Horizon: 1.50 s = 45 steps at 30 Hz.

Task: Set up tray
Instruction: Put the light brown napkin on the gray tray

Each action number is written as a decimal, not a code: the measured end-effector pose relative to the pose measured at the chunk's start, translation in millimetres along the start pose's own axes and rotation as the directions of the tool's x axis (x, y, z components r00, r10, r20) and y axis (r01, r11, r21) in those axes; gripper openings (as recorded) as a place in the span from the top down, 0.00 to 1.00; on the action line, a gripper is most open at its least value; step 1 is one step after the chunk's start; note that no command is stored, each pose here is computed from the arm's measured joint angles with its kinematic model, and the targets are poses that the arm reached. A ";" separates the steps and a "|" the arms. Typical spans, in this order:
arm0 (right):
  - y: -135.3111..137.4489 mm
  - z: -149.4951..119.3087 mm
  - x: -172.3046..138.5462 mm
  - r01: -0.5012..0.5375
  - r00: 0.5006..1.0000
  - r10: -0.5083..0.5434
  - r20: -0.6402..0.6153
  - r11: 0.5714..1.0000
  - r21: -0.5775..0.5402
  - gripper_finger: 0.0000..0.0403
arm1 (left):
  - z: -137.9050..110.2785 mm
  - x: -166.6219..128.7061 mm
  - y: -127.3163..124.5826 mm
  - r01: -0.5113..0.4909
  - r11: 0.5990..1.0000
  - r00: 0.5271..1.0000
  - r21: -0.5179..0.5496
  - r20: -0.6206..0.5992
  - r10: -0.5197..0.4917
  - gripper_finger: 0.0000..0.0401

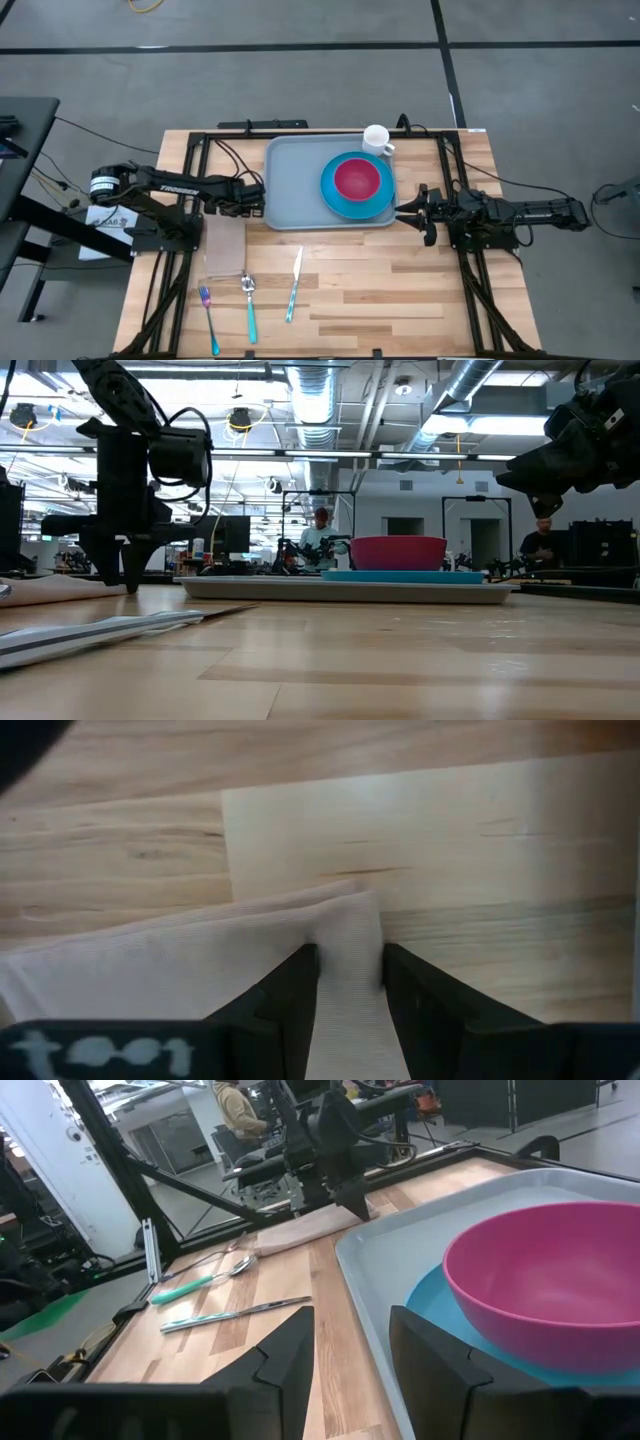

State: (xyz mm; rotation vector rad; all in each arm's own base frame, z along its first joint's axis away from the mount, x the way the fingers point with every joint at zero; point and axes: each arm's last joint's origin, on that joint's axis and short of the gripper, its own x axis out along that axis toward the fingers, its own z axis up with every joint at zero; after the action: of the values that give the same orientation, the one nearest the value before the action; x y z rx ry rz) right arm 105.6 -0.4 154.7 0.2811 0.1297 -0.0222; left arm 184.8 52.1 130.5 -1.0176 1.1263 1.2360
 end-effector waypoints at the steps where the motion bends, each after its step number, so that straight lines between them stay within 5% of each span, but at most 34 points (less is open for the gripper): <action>1: 0.0 0.0 0.0 0.001 1.000 -0.001 0.000 1.000 0.000 0.69 | 0.2 0.1 -0.7 0.008 1.000 1.000 0.004 0.003 -0.008 0.73; 11: 0.0 0.0 0.0 0.001 1.000 -0.001 0.000 1.000 0.000 0.70 | 0.8 0.9 -0.9 0.005 1.000 1.000 0.030 0.024 -0.006 0.98; 21: 0.0 0.0 0.0 0.000 1.000 0.000 0.000 1.000 0.000 0.69 | 2.7 -5.8 -0.8 0.040 0.997 0.998 0.073 0.038 -0.043 1.00; 34: 0.0 0.0 0.0 0.000 1.000 0.000 0.000 1.000 0.000 0.69 | 29.1 -39.7 -8.8 0.252 0.968 0.956 -0.004 0.153 -0.249 1.00; 45: 0.0 0.0 0.0 0.000 1.000 0.000 0.000 1.000 0.000 0.69 | 57.3 -56.5 -34.3 0.482 0.876 0.843 -0.003 0.274 -0.462 1.00</action>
State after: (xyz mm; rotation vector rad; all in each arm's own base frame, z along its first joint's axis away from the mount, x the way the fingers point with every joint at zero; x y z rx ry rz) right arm 105.6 -0.4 154.6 0.2811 0.1300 -0.0225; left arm 223.9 95.9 195.3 -1.0669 0.5734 0.9755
